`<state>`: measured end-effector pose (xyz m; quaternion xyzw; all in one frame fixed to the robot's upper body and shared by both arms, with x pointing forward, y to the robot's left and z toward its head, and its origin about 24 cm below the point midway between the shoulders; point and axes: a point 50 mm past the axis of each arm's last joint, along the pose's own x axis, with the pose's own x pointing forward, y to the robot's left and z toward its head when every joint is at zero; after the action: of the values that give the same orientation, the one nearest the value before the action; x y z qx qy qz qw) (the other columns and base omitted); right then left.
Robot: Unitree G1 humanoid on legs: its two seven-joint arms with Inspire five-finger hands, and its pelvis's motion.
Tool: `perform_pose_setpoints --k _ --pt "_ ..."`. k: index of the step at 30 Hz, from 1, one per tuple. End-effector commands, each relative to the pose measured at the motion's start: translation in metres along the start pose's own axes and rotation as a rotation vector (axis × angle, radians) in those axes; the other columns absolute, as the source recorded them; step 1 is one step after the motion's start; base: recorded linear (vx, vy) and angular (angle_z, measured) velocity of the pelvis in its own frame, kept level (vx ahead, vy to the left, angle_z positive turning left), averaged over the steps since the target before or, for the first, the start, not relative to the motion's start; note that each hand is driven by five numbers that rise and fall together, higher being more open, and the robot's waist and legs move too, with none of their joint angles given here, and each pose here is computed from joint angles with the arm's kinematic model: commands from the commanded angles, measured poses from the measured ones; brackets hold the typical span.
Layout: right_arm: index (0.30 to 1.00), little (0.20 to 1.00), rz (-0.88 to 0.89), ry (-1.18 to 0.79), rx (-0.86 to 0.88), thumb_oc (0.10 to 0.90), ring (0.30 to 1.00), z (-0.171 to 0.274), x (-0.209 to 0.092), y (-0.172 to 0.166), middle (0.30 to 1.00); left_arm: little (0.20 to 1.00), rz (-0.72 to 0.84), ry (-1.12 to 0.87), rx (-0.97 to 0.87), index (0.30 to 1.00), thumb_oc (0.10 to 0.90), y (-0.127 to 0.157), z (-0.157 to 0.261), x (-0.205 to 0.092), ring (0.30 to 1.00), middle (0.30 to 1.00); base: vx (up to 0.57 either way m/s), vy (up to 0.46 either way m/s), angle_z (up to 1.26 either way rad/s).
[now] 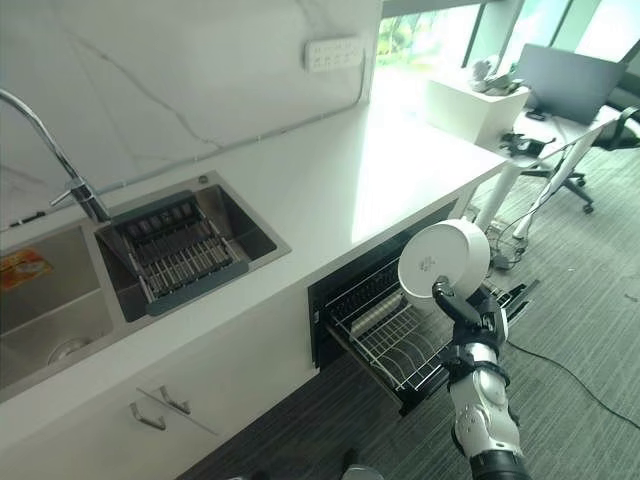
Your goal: Place the dishes in the dishwasher.
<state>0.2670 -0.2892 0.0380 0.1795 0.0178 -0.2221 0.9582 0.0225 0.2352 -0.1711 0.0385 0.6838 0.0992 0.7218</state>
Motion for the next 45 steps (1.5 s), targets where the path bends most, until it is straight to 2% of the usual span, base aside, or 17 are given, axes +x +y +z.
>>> perform_pose_setpoints --k 1,3,10,17,20,24,26,31,34,37,38,45 --pt "0.3 0.3 0.066 -0.292 -0.011 0.4 0.3 0.073 0.023 0.026 0.3 0.9 0.07 -0.017 0.037 0.9 0.8 0.031 0.016 -0.003 0.9 0.9 -0.04 0.041 0.23" --pt "0.3 0.3 0.02 -0.31 -0.061 0.4 0.3 0.087 0.037 0.026 0.3 0.9 0.055 -0.067 0.046 0.9 0.8 0.029 0.037 -0.004 0.9 0.9 -0.12 0.072 0.29" --pt "0.3 0.3 -0.07 -0.376 -0.073 0.4 0.3 0.113 0.05 0.02 0.3 0.9 0.025 -0.152 0.032 0.9 0.8 0.024 0.067 -0.008 0.9 0.9 -0.1 0.045 0.08" --pt "0.3 0.3 -0.187 -0.396 -0.145 0.4 0.3 0.117 0.053 0.001 0.3 0.9 -0.029 -0.19 0.015 0.9 0.8 0.011 0.075 -0.009 0.9 0.9 -0.06 0.075 0.09" --pt "0.3 0.3 -0.296 -0.391 -0.266 0.4 0.3 0.109 0.052 -0.007 0.3 0.9 -0.048 -0.197 0.003 0.9 0.8 0.006 0.076 -0.009 0.9 0.9 -0.02 0.072 0.05" --pt "0.3 0.3 -0.542 -0.474 -0.613 0.4 0.3 0.109 0.047 -0.016 0.3 0.9 -0.057 -0.198 -0.007 0.9 0.8 0.0 0.077 -0.01 0.9 0.9 0.0 0.029 0.01" --pt "0.3 0.3 -0.608 -0.526 -0.742 0.4 0.3 0.11 0.046 -0.015 0.3 0.9 -0.058 -0.205 -0.006 0.9 0.8 -0.001 0.078 -0.01 0.9 0.9 -0.02 0.009 0.01" --pt "0.3 0.3 -0.635 -0.633 -1.008 0.4 0.3 0.114 0.045 -0.006 0.3 0.9 -0.057 -0.212 -0.004 0.9 0.8 0.001 0.078 -0.01 0.9 0.9 0.0 0.0 0.0" --pt "0.3 0.3 -0.598 -0.681 -1.388 0.4 0.3 0.118 0.049 -0.006 0.3 0.9 -0.042 -0.228 -0.014 0.9 0.8 0.01 0.084 -0.012 0.9 0.9 -0.09 -0.091 0.04" --pt "0.3 0.3 -0.547 -0.647 -1.531 0.4 0.3 0.11 0.052 -0.005 0.3 0.9 -0.025 -0.249 -0.011 0.9 0.8 0.018 0.091 -0.014 0.9 0.9 -0.08 -0.118 0.05" --pt "0.3 0.3 -0.514 -0.565 -1.564 0.4 0.3 0.098 0.055 -0.008 0.3 0.9 -0.008 -0.271 -0.001 0.9 0.8 0.024 0.099 -0.016 0.9 0.9 -0.09 -0.157 0.05" --pt "0.3 0.3 -0.436 -0.482 -1.593 0.4 0.3 0.067 0.06 0.005 0.3 0.9 0.0 -0.292 0.0 0.9 0.8 0.023 0.113 -0.02 0.9 0.9 -0.04 -0.064 0.11"
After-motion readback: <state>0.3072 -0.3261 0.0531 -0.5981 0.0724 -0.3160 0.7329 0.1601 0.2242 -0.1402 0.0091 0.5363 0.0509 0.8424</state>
